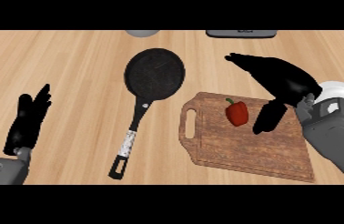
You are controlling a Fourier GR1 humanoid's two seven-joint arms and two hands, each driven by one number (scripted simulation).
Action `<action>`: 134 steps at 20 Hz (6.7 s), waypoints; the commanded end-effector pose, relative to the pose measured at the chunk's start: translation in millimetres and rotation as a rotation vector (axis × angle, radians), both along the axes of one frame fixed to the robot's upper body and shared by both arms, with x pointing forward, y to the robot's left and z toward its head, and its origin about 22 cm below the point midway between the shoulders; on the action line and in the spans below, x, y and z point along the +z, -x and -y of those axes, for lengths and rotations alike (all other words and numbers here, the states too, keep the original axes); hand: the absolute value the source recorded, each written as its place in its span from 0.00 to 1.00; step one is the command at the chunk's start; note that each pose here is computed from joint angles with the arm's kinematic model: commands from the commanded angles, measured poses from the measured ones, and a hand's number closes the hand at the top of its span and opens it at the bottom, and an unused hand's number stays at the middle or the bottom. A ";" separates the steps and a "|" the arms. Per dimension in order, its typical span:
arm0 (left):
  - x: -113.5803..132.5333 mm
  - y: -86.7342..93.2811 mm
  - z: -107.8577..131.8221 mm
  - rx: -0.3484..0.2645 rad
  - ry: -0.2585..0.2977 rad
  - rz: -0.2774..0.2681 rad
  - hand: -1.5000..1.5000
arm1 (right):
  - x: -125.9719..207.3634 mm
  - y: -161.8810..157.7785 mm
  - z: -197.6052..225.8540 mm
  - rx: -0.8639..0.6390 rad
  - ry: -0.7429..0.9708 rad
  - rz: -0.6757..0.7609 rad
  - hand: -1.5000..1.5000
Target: Pick the bell pepper from the cutting board and place it in the pan
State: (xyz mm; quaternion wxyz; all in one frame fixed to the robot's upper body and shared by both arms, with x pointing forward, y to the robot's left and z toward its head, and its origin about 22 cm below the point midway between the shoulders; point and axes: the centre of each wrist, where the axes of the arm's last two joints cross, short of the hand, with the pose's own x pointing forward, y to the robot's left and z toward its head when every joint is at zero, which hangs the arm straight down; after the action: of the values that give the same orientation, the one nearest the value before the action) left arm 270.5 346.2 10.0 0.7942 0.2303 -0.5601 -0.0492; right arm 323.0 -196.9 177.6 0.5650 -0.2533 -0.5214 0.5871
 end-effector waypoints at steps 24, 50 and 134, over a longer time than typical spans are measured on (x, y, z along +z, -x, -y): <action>-5.0 4.7 10.1 0.006 0.027 0.005 0.50 | -85.4 -6.1 -33.4 -0.023 0.213 -0.108 0.00; -0.5 1.7 4.5 0.005 0.008 -0.016 0.50 | -128.7 -15.1 2.0 0.036 0.336 0.010 1.00; 23.3 -49.6 55.0 -0.177 -0.002 0.046 0.50 | -118.0 -115.7 -104.7 -0.283 -0.931 0.295 0.00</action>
State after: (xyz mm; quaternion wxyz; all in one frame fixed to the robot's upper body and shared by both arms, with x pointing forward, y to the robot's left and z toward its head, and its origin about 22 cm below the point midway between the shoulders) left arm 319.7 287.8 30.5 0.7724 0.1752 -0.5989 -0.1189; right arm 434.4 -95.6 48.4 0.6166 -0.1245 -0.7476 0.2128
